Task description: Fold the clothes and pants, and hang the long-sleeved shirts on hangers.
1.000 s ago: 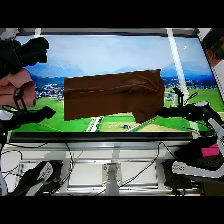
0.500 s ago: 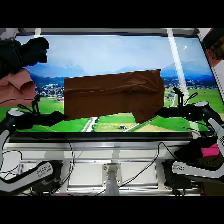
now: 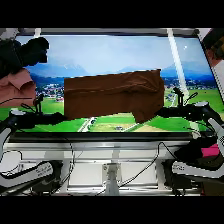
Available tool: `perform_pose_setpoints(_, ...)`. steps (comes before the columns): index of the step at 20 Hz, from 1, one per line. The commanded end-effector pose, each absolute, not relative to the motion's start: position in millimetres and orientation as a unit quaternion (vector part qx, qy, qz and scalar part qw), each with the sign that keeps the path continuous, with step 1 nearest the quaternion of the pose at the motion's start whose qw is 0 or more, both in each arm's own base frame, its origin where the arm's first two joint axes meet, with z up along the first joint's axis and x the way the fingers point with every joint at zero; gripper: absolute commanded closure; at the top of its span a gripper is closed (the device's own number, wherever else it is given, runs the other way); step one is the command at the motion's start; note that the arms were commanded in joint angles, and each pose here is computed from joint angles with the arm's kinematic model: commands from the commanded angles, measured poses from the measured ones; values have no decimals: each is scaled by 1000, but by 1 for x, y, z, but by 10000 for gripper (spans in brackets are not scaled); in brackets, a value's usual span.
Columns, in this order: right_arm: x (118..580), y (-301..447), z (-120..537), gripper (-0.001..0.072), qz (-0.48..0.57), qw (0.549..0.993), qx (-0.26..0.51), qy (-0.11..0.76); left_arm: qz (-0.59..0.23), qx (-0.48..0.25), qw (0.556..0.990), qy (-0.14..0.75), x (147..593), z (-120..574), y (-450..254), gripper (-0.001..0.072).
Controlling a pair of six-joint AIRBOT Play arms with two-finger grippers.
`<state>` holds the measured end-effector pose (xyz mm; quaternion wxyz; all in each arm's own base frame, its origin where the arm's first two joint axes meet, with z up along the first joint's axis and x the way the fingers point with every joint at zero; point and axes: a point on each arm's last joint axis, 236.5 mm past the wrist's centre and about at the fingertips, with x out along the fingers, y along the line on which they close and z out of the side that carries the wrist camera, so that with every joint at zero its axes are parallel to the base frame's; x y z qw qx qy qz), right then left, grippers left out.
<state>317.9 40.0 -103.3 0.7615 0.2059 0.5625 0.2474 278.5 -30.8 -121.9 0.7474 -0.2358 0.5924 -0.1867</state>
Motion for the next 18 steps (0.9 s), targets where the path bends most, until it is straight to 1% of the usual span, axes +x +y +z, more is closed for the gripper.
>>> perform_pose_setpoints(1, 318, 40, -103, 694, 247, 762, 206, 562, -184, -225, 756, 586, 283, -124, -27, 500)
perform_pose_setpoints(4, 318, 40, -103, 694, 247, 762, 206, 562, -179, -238, 761, 576, 289, -121, -28, 500)
perform_pose_setpoints(5, 318, 40, -103, 694, 247, 762, 206, 562, -179, -244, 762, 573, 291, -120, -29, 511)
perform_pose_setpoints(6, 318, 40, -103, 694, 247, 762, 207, 562, -179, -247, 763, 571, 292, -119, -30, 644)
perform_pose_setpoints(7, 318, 41, -102, 694, 249, 761, 208, 562, -179, -251, 763, 569, 293, -118, -31, 685)
perform_pose_setpoints(10, 316, 47, -96, 694, 263, 754, 215, 562, -204, -263, 753, 568, 292, -106, -40, 686)
perform_pose_setpoints(14, 311, 60, -68, 694, 311, 738, 223, 557, -269, -256, 743, 557, 300, -64, -51, 686)
perform_pose_setpoints(16, 315, 68, -48, 694, 334, 736, 233, 541, -297, -241, 748, 543, 309, -38, -52, 686)
perform_pose_setpoints(18, 325, 74, -29, 694, 345, 744, 250, 515, -305, -223, 764, 523, 323, -15, -47, 686)
